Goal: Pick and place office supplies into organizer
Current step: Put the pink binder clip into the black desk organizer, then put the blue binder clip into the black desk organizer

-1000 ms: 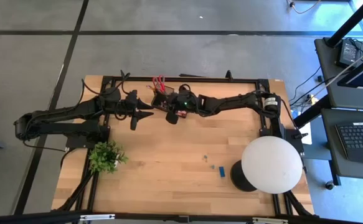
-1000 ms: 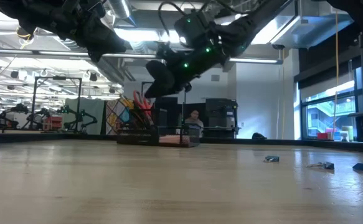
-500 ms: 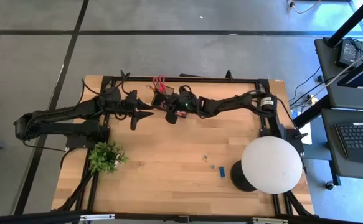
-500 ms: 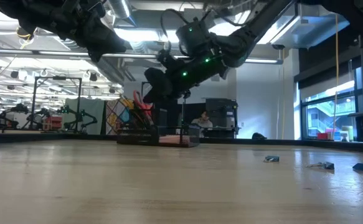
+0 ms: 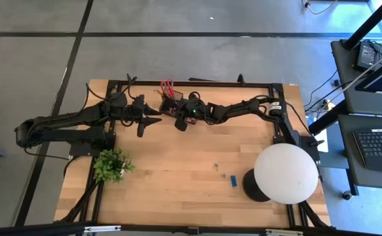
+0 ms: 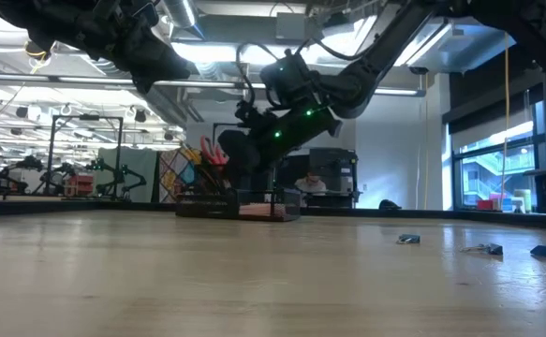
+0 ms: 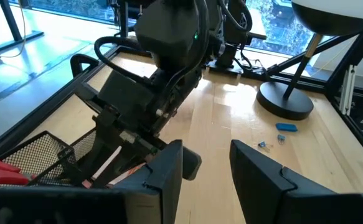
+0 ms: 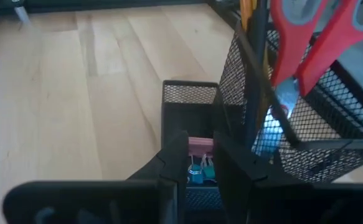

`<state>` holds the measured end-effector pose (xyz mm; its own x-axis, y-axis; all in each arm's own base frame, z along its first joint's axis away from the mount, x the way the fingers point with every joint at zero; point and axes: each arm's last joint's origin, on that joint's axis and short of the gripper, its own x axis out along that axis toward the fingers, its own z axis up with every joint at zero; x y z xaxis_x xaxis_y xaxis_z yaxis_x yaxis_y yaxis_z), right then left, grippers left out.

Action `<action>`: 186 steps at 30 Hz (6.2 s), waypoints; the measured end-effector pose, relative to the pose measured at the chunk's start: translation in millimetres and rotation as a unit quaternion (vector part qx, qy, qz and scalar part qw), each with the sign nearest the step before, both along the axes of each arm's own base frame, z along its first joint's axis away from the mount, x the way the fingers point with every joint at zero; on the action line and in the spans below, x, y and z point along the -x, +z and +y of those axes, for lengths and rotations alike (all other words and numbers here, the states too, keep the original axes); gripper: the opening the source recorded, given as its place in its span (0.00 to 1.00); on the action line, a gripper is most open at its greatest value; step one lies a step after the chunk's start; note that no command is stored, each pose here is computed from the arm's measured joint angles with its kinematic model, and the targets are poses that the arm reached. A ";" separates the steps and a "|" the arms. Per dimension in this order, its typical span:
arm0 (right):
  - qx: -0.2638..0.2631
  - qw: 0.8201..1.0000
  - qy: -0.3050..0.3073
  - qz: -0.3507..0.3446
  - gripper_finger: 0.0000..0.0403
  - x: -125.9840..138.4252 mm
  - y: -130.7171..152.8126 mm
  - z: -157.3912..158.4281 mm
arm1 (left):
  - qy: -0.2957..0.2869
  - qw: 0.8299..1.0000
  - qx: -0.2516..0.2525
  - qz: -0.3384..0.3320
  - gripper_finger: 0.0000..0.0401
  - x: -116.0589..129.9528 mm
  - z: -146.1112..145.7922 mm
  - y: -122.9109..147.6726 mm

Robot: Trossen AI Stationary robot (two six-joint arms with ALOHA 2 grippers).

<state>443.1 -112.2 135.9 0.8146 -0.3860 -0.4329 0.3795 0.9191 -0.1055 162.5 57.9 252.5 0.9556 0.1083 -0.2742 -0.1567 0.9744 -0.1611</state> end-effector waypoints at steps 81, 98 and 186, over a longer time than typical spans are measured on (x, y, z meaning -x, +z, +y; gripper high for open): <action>-0.027 0.885 0.344 0.312 0.34 104.6 110.5 150.0 | 0.000 1.000 0.006 0.014 0.32 0.7 -0.3 -2.7; -0.011 0.779 0.415 0.470 0.34 98.8 32.0 188.7 | 0.000 0.999 0.013 0.032 0.32 1.9 -0.8 -6.2; 0.042 0.990 -0.062 0.116 0.16 -25.6 20.3 5.4 | 0.000 0.999 0.017 0.042 0.32 2.5 -1.0 -8.1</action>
